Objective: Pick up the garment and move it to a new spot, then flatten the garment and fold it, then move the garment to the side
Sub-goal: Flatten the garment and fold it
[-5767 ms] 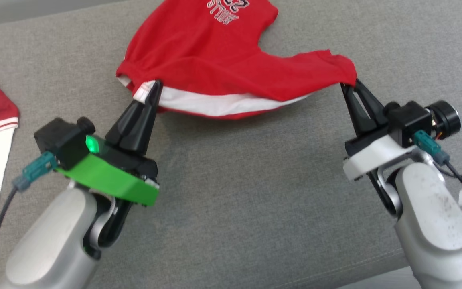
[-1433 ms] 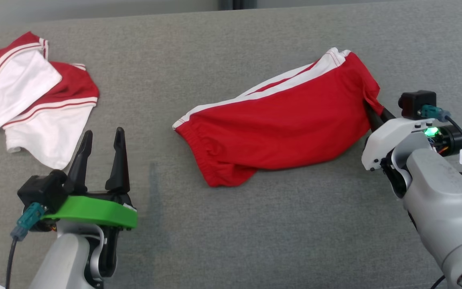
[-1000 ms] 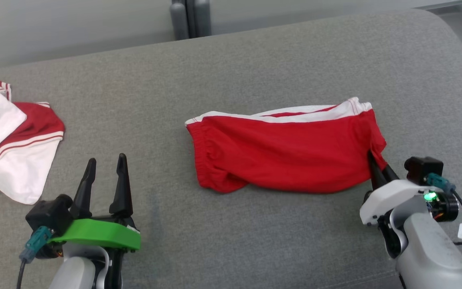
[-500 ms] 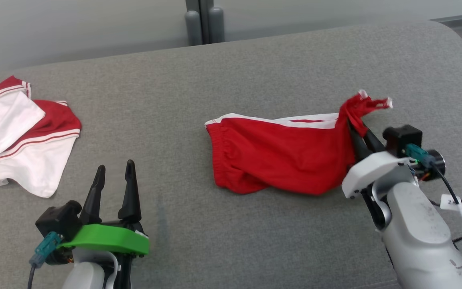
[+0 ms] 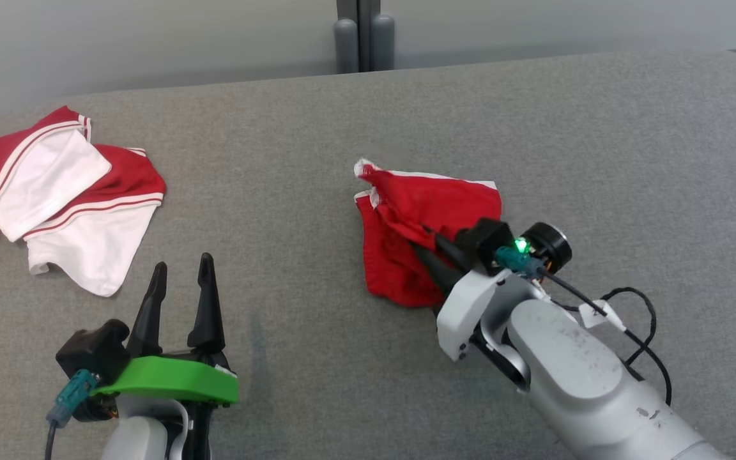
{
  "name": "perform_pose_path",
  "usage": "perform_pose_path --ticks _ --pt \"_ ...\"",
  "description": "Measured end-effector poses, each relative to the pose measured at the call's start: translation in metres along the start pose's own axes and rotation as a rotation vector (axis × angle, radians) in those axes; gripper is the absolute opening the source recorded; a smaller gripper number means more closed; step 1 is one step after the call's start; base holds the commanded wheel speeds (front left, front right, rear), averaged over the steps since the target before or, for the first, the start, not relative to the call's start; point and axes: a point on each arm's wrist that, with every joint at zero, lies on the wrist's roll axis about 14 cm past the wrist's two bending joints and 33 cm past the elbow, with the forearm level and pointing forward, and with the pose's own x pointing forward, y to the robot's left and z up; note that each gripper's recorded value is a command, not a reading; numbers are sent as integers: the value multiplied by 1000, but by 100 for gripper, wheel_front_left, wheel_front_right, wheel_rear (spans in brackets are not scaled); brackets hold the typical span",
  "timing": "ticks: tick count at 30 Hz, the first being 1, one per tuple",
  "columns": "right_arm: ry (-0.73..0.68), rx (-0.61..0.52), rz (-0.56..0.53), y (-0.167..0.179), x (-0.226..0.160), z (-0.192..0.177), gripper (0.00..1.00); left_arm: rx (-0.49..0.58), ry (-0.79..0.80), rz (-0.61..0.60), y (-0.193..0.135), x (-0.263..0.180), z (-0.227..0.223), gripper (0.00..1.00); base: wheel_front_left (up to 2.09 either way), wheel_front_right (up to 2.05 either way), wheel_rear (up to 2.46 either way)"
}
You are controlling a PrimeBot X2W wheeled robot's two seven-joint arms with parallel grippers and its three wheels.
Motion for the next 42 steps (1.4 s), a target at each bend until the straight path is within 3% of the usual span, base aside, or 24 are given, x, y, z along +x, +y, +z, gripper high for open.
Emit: perform_pose_path --ticks 7,9,10,11,21,28,32,33,34,36,42 --pt "102 -19 46 16 -10 -35 0 -5 2 6 2 0 -2 100 0 0 0" --pt "101 -21 52 18 -11 -36 34 -4 7 6 1 -1 -4 100 0 0 0" --pt "98 -13 55 20 -12 -36 79 -5 10 3 1 -2 -5 100 0 0 0" --pt "95 -10 60 22 -13 -36 100 -5 12 2 0 -3 -6 100 0 0 0" --pt "-25 17 73 32 -14 -2 100 -4 18 -21 -8 -5 -8 100 0 0 0" --pt "-137 6 -38 -8 -13 34 100 -2 25 -23 -9 -10 -10 100 0 0 0" --pt "-84 -126 -91 -37 -17 23 99 10 25 -12 -5 -13 -10 100 0 0 0" --pt "-66 -132 -99 -41 -17 18 75 18 24 -8 -3 -13 -9 100 0 0 0" --pt "-48 -150 -99 -42 -16 13 44 20 23 -1 -1 -14 -9 100 0 0 0" --pt "-15 -183 -96 -43 -14 4 25 23 21 11 4 -15 -8 100 0 0 0" --pt "82 -150 -94 -41 -9 -32 1 32 28 46 17 -18 -10 100 0 0 0"
